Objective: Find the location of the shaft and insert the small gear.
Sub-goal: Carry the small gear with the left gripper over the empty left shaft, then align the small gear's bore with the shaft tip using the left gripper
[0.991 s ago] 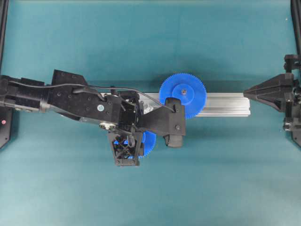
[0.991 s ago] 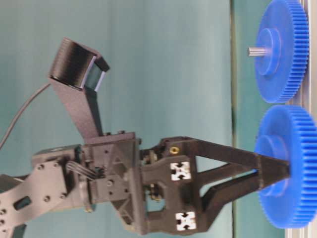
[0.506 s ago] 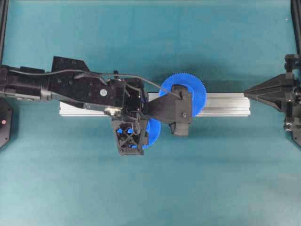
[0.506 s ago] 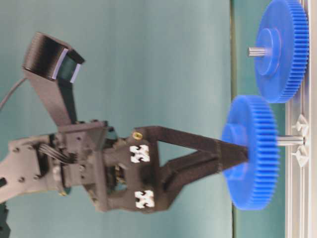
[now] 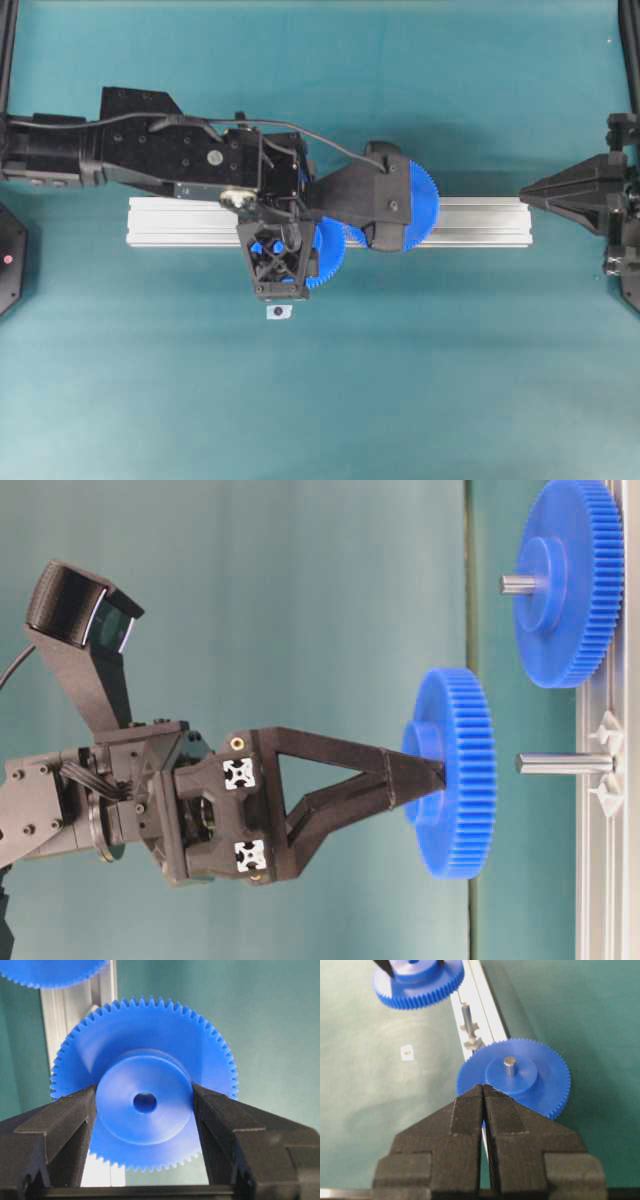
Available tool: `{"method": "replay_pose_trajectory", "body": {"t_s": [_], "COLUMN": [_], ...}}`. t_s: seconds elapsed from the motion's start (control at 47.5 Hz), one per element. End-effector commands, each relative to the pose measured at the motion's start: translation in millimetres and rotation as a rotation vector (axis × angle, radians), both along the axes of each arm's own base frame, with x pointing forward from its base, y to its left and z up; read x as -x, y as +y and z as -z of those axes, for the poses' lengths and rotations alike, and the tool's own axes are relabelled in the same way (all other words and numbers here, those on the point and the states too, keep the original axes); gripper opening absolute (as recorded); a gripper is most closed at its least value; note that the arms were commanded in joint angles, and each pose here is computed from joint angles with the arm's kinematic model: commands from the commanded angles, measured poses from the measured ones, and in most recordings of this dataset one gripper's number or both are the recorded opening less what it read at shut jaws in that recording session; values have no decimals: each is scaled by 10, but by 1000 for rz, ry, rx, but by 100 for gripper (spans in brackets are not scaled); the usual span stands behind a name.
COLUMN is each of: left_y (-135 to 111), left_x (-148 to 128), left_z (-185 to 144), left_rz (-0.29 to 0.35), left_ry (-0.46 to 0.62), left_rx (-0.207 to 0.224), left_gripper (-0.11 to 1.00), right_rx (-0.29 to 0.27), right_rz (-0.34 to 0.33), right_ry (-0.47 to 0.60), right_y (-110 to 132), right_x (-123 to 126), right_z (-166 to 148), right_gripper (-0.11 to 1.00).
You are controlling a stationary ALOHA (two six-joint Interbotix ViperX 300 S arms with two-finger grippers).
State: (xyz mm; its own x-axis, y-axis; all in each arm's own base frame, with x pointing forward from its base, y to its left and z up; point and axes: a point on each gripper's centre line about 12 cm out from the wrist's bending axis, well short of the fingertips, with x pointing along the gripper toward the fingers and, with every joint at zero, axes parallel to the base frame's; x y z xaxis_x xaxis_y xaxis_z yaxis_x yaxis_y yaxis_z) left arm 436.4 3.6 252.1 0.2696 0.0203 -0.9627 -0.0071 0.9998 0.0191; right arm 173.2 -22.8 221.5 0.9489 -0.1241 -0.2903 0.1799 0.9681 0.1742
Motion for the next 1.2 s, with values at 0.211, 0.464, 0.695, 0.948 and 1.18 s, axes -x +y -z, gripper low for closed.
{"method": "replay_pose_trajectory", "body": {"t_s": [0.211,0.464,0.695,0.948,1.18], "left_y": [152,212,269,311,309], "left_x": [17,6,-52,-65,-40], "left_z": [-234,-215,-139,-18,110], "left_rz": [-8,-19,-27,-36,-38], "left_ry": [-62,-68,-77,-48,-14], "left_rx": [-14,-15,-17,-16,-13], "left_gripper": [63,63,63,63,63], "right_rx": [-5,-5,-5,-5,-5], "right_rz": [7,7,10,14,18], "right_ry": [-16,-15,-15,-16,-15], "right_y": [-9,-9,-14,-22,-27], "right_x": [-7,-6,-5,-3,0], "right_z": [-46,-44,-44,-47,-41], "right_gripper": [0,0,0,0,0]}}
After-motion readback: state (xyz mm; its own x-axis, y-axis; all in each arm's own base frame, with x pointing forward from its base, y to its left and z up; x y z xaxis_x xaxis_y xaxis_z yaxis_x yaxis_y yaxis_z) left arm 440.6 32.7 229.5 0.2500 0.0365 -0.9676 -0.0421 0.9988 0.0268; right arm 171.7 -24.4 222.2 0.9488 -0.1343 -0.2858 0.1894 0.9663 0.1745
